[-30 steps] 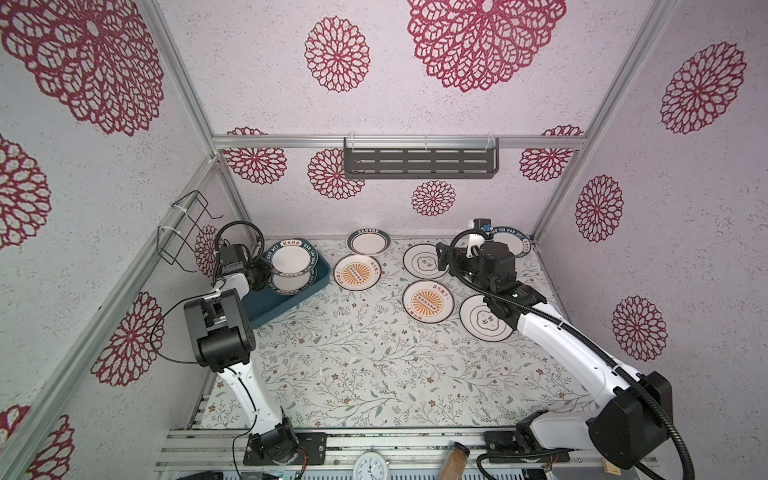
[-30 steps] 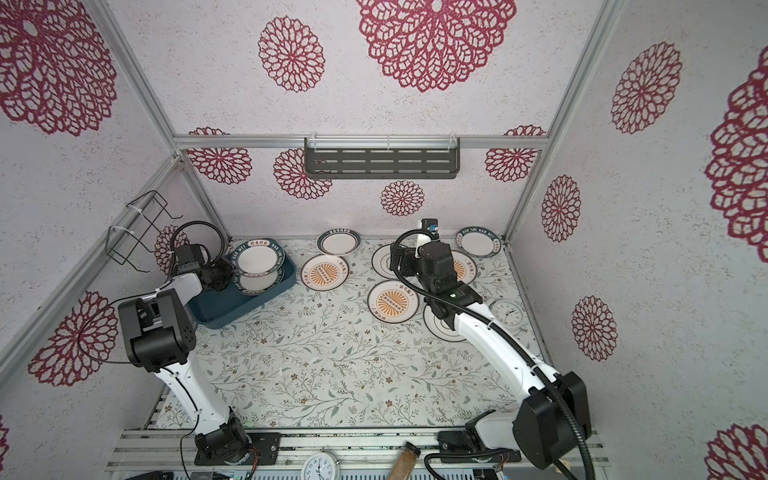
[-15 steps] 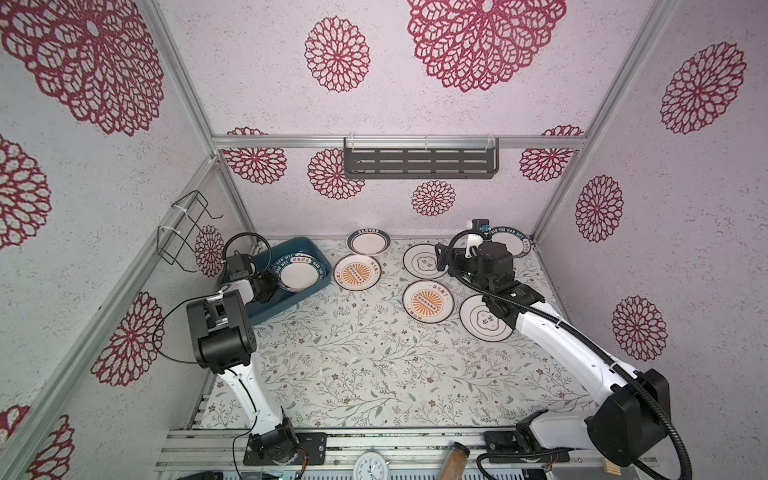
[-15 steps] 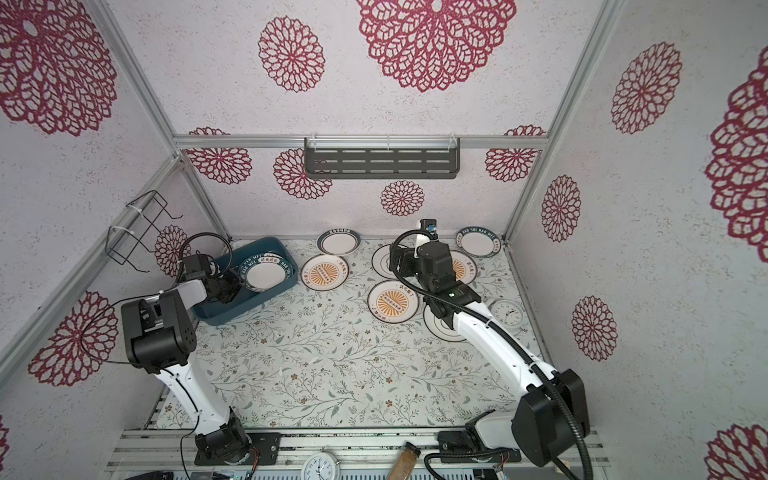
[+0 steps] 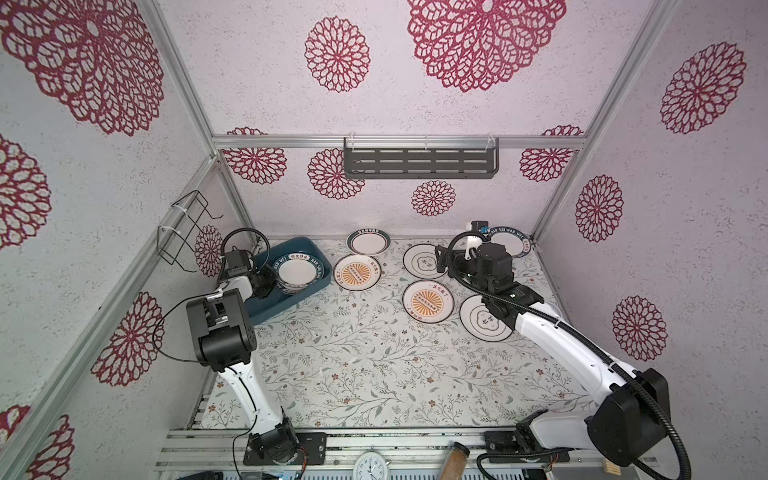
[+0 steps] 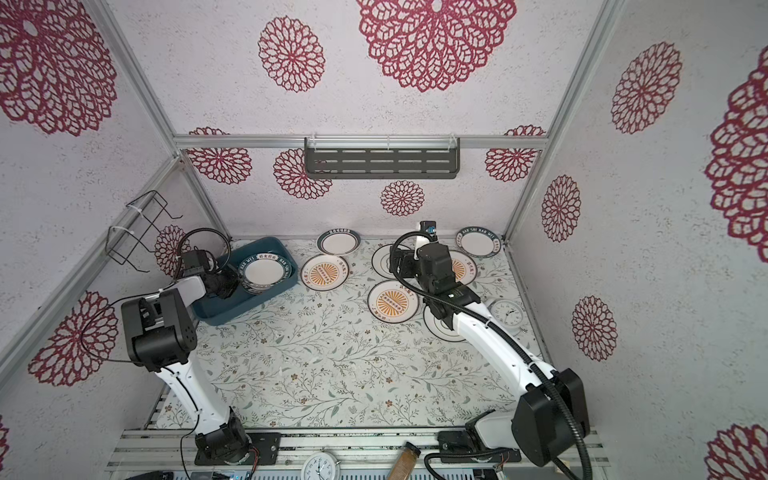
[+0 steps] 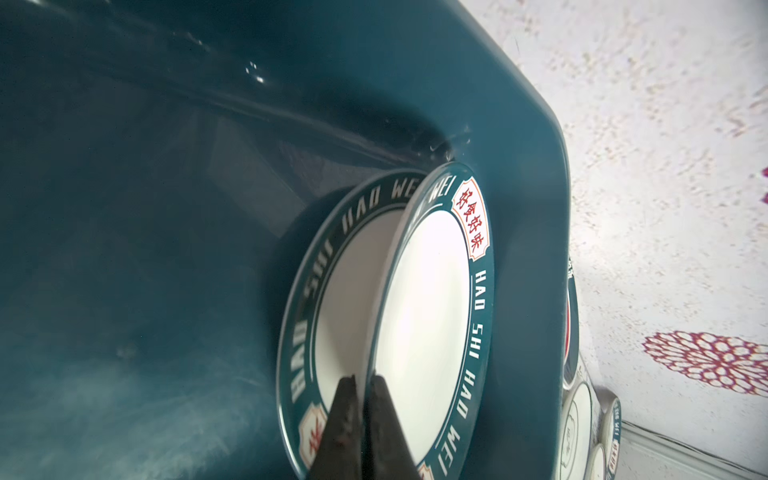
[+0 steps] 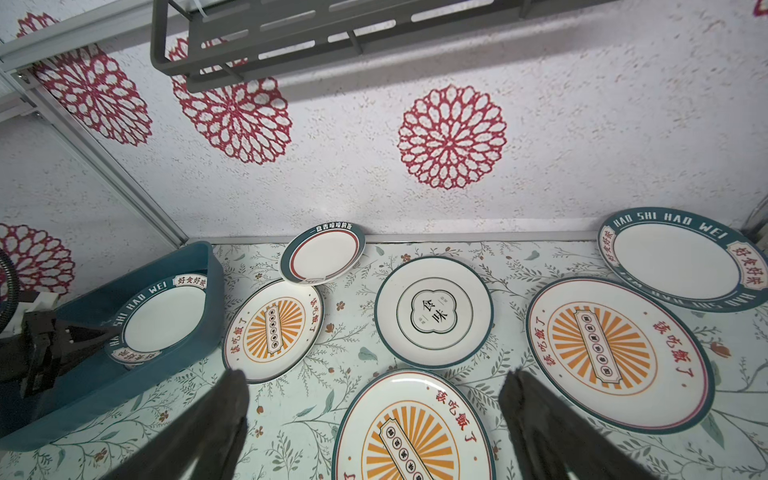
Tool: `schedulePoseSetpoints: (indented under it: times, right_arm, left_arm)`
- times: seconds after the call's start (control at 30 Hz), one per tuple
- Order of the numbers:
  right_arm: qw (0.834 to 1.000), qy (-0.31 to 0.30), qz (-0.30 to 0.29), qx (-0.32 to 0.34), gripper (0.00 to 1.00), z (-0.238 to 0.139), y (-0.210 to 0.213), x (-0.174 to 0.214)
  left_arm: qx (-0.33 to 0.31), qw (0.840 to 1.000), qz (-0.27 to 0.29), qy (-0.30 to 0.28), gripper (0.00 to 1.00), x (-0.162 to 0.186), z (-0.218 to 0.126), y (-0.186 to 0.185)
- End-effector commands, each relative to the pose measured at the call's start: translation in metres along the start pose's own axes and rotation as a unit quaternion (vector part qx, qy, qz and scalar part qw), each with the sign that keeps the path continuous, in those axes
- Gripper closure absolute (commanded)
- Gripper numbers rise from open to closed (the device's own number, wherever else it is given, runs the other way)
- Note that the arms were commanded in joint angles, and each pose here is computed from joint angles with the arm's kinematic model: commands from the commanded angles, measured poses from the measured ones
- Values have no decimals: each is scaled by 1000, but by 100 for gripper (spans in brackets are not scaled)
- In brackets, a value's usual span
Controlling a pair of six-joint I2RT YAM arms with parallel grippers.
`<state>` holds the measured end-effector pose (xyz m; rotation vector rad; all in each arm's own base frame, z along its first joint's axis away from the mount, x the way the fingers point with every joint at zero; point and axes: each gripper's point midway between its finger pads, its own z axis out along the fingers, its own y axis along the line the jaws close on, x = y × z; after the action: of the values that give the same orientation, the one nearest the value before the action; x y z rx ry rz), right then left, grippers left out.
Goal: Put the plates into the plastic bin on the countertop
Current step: 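Lower the green-rimmed plate against the first plate and open the left gripper, then move both grippers toward the white cloud-emblem plate on the table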
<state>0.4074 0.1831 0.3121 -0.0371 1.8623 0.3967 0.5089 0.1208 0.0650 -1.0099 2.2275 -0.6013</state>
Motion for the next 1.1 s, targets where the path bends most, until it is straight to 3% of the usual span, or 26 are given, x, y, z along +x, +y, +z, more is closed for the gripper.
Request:
schedulePoseSetpoints:
  times: [0.0,0.13,0.33,0.7,0.9,1.07]
  right_arm:
    - [999,-34,14,-2,1,-12,0,-22]
    - [999,-35,14,0,1,-13,-1,-22]
    - [999,-34,14,-5,1,-11,1,-22]
    - [999,-34,25,-13,1,-12,3,-20]
    - [999,-31,34,-2,1,-14,-2,-17]
    - [998,-13,59,21,1,-8,-14,-2]
  left_arm:
    - [-5,1000,1,3,100,0,5,2]
    - [-16,1000,-5,5,100,2,4,12]
    - [-15,1000,-6,3,81,3,-1,13]
    - [3,999,27,-37,25,-15,-38,-17]
    - [-4,996,53,-69,15,-18,-68,-33]
    - [17,989,104,-103,9,-6,-102,-68]
